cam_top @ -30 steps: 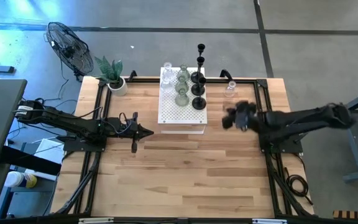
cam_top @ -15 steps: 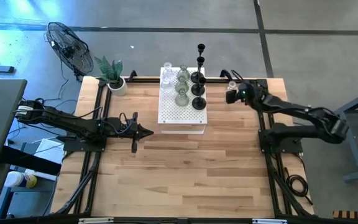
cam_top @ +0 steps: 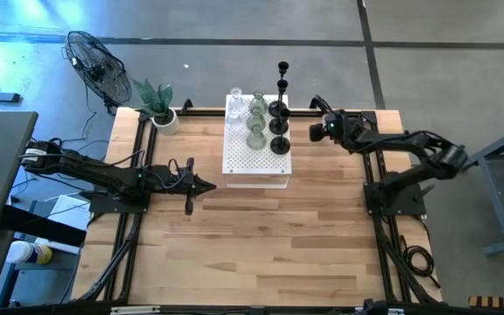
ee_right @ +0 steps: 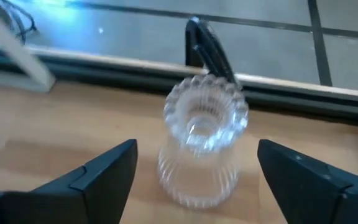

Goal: Pick & Place candle stick holders
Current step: Put the transparent candle holder on the shelf aligned with the transparent candle holders

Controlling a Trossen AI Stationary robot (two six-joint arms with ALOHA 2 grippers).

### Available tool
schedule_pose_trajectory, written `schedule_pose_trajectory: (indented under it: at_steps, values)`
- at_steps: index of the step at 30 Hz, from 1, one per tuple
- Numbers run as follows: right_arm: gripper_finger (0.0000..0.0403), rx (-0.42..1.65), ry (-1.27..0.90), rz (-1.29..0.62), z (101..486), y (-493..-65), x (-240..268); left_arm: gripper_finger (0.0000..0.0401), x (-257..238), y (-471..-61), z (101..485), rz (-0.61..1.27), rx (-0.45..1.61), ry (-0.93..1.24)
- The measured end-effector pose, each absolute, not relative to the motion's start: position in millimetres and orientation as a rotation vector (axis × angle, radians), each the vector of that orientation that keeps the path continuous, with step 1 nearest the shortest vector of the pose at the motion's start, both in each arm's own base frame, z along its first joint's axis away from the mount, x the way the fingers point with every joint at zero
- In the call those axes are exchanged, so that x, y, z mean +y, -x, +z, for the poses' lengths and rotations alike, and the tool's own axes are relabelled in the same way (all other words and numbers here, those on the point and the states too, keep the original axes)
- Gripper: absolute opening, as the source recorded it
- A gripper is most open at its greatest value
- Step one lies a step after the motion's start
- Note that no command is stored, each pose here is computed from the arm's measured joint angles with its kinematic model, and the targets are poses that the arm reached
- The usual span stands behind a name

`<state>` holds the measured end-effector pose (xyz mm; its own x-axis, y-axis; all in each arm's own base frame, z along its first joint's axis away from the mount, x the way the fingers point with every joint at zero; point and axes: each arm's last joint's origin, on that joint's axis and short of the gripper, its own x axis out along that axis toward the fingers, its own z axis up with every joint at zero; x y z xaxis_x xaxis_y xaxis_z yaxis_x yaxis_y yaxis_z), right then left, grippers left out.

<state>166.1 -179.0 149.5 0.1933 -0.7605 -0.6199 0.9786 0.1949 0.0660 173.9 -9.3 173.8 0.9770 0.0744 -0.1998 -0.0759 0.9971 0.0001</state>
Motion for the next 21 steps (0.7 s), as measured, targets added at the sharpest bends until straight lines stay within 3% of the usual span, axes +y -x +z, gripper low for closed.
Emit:
schedule_pose_trajectory:
  at_steps: [10, 21]
  values:
    - [0.0301, 0.427, -0.517, -1.313, 139.9, -167.9, -196.9, 0.0001, -9.4, -173.9, 173.8, 0.075, 0.201, 0.007]
    - [0.018, 0.428, -0.494, -1.265, 141.5, -169.9, -197.5, 0.0001, -9.0, -173.9, 173.8, 0.09, 0.201, 0.006]
